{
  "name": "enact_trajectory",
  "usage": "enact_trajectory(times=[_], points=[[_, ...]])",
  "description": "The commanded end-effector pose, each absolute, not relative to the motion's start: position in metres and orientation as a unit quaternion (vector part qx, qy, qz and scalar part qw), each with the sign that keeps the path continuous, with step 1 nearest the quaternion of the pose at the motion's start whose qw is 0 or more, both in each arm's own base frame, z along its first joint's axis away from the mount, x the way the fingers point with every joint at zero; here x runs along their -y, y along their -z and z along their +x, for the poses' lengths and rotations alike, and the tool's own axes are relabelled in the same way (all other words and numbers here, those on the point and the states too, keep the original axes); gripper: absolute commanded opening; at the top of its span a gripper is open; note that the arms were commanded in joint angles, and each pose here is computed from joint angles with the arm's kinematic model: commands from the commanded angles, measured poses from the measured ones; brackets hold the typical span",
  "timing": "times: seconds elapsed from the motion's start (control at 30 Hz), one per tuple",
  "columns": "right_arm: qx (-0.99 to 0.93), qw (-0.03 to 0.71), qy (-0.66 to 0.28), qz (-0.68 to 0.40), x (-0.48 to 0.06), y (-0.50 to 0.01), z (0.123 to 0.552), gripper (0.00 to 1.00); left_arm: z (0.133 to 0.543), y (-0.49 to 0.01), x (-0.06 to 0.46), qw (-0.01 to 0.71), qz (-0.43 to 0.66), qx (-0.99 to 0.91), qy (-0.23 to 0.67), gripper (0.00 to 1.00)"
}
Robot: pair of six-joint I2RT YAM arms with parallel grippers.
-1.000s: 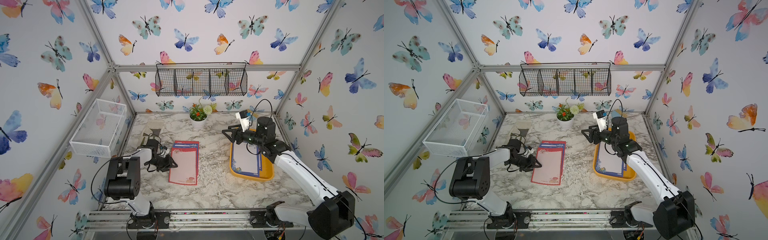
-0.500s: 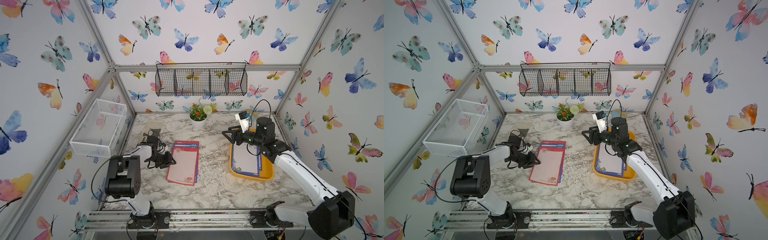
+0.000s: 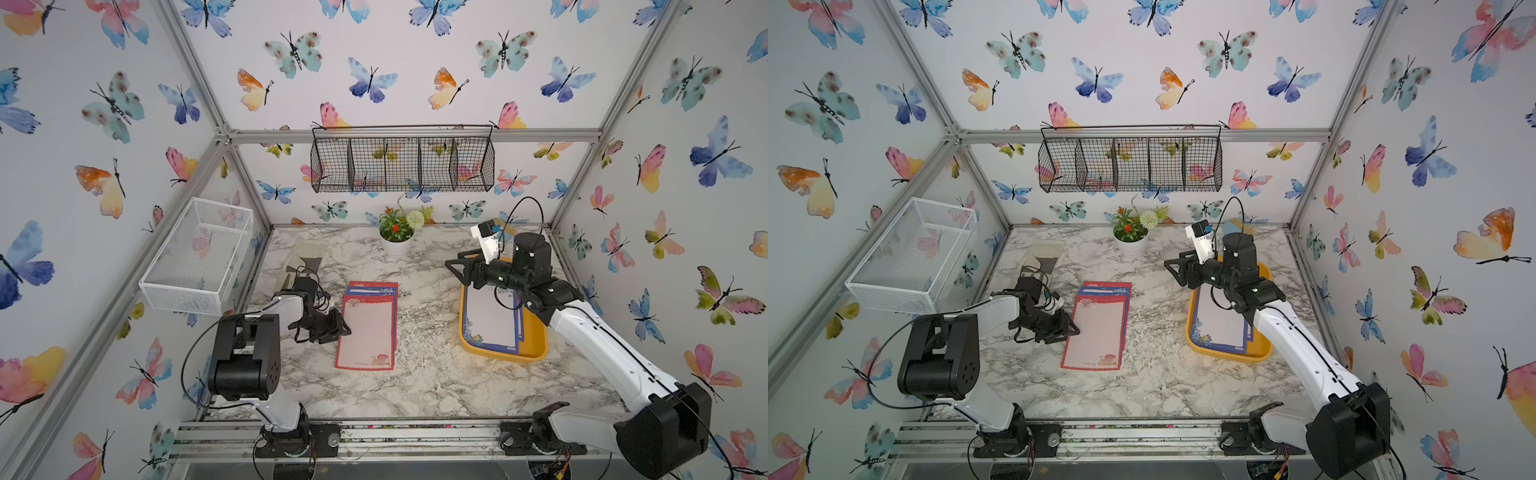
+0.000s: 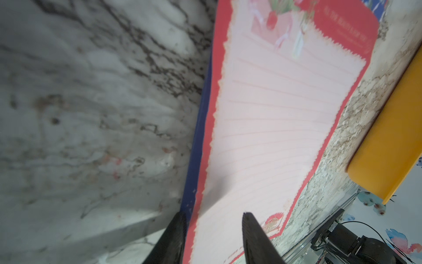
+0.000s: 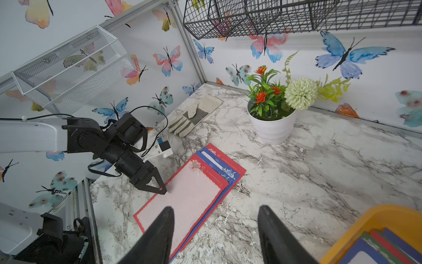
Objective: Take out the stationery paper from the storage box
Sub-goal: Place the stationery paper at the center of the board, then pick up the stationery paper from the storage box.
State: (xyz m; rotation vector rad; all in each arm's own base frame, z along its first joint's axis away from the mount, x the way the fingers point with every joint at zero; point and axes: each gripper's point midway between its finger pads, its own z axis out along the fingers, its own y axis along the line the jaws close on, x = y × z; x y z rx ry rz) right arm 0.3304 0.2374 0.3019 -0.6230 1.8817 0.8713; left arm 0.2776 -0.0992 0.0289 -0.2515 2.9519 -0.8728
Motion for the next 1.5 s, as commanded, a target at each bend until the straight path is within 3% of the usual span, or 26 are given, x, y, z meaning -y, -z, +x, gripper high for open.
enact_trajectory(times=[0.0,0.27,0.73,1.23,1.47], points=[[-0.766,0.471,-0.353,-0.259,-0.240,-0.306,0.332,0.61,0.275,-0.035,0.094,0.036,-0.086,-0.958,0.272,0.48],[-0.767,0.471,-0.353,-0.256,-0.239,-0.308,0.332,0.61,0.295,-0.044,0.075,0.078,-0.086,-0.970,0.216,0.57],[-0.804,0.476,-0.288,-0.210,-0.218,-0.298,0.347,0.62,0.331,-0.084,0.053,0.180,-0.081,-0.967,0.162,0.54],[-0.837,0.484,-0.205,-0.155,-0.187,-0.301,0.363,0.64,0.400,-0.207,0.059,0.388,-0.066,-0.906,0.157,0.53],[-0.860,0.471,-0.137,-0.137,-0.167,-0.292,0.374,0.67,0.423,-0.266,0.100,0.469,-0.015,-0.869,0.158,0.55]])
